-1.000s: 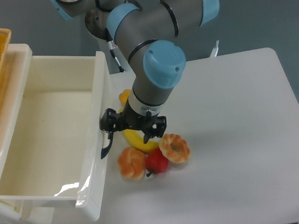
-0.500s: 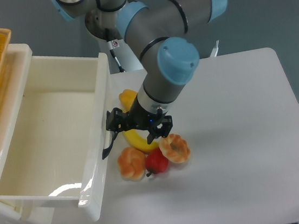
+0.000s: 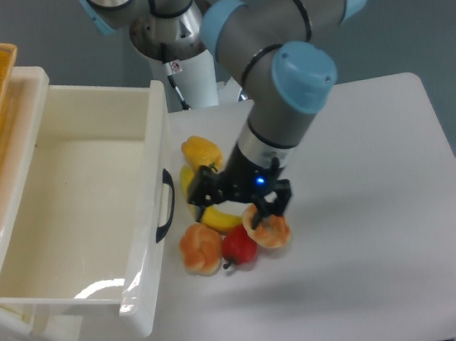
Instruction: Slide the top white drawer open
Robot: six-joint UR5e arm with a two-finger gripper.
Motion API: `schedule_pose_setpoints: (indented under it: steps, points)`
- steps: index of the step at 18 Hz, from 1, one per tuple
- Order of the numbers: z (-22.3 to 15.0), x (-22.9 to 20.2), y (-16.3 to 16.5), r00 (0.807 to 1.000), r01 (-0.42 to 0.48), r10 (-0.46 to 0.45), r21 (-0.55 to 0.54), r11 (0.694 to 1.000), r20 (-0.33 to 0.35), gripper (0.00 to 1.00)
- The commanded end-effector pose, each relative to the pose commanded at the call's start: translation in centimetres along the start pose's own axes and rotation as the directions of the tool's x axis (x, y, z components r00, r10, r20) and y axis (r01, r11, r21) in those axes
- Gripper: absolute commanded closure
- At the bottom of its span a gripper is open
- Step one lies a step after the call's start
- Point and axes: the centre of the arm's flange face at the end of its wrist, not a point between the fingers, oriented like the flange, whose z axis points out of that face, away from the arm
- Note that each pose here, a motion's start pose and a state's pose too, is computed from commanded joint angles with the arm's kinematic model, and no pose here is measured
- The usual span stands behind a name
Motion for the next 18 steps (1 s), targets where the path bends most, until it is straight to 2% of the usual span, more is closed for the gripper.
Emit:
schedule_pose_setpoints:
  steps: [2, 4, 6, 8, 11, 15, 18]
  points:
    - [0.8, -1.5, 0.7, 0.996, -0.077, 0.08, -0.062, 0.995, 0.049, 0.0]
    - [1.9, -3.4, 1.7, 0.977, -0.187, 0.2, -0.151, 0.971, 0.077, 0.0]
    - [3.4, -4.7, 2.5, 0.93, -0.338, 0.363, -0.251, 0.907, 0.059, 0.0]
    - [4.2, -5.7, 3.0, 0.889, -0.423, 0.457, -0.314, 0.85, 0.04, 0.0]
    - [4.2, -6.7, 3.3, 0.858, -0.48, 0.514, -0.329, 0.813, 0.019, 0.0]
    - [4.5, -7.7, 3.6, 0.787, -0.578, 0.617, -0.364, 0.73, -0.012, 0.0]
    - [4.6, -9.6, 4.3, 0.775, -0.584, 0.632, -0.37, 0.722, 0.009, 0.0]
